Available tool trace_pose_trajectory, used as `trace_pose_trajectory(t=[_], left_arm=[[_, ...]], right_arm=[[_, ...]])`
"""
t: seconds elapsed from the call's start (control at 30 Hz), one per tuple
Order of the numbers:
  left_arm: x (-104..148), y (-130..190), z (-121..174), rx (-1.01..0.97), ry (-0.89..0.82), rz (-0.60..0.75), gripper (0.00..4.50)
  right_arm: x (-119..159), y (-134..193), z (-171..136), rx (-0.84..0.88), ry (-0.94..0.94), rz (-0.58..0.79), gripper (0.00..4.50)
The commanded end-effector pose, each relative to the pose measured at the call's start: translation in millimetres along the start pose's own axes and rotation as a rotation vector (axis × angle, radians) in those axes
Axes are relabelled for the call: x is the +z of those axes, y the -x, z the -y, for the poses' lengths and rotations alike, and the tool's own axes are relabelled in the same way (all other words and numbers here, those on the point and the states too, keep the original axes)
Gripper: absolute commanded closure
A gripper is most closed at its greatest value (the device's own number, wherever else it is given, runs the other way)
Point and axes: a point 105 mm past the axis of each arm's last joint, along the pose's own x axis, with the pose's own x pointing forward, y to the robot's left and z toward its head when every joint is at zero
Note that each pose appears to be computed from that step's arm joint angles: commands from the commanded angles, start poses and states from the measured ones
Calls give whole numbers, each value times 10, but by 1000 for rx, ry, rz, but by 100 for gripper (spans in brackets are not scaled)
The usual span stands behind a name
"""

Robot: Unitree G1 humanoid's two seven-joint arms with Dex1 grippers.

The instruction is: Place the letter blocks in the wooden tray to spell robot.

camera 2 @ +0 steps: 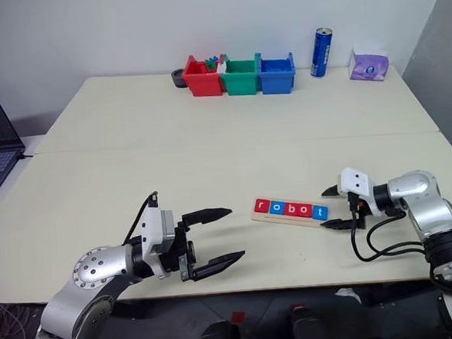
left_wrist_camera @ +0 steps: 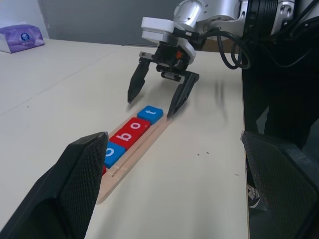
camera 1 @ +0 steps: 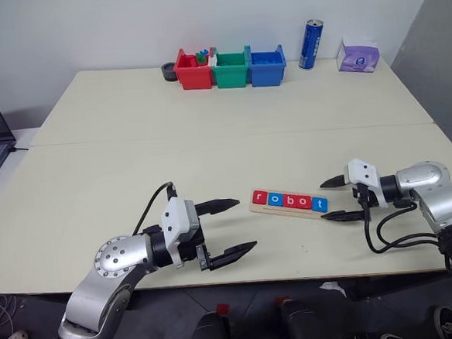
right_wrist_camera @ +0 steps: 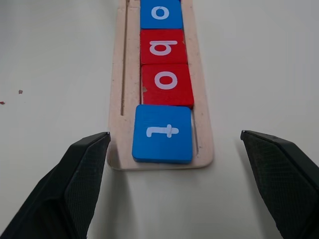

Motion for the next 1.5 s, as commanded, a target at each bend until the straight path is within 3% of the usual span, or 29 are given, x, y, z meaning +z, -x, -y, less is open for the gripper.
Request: trace_pose_trajectory(t=[0.03,0.1,0.43,1.5], left_arm=[[120,2,12,-5,-43,31,0],[120,3,12,-6,-43,30,0],[121,20,16,-8,-41,24,0],[115,51,26,-10,-41,14,0]], right_arm=[[125,136,67,-39,32,29,41],[116,151,44,-32,26,29,93],[95,157,-97,2,4,36,446],[30,80,-278,60,4,7,446]])
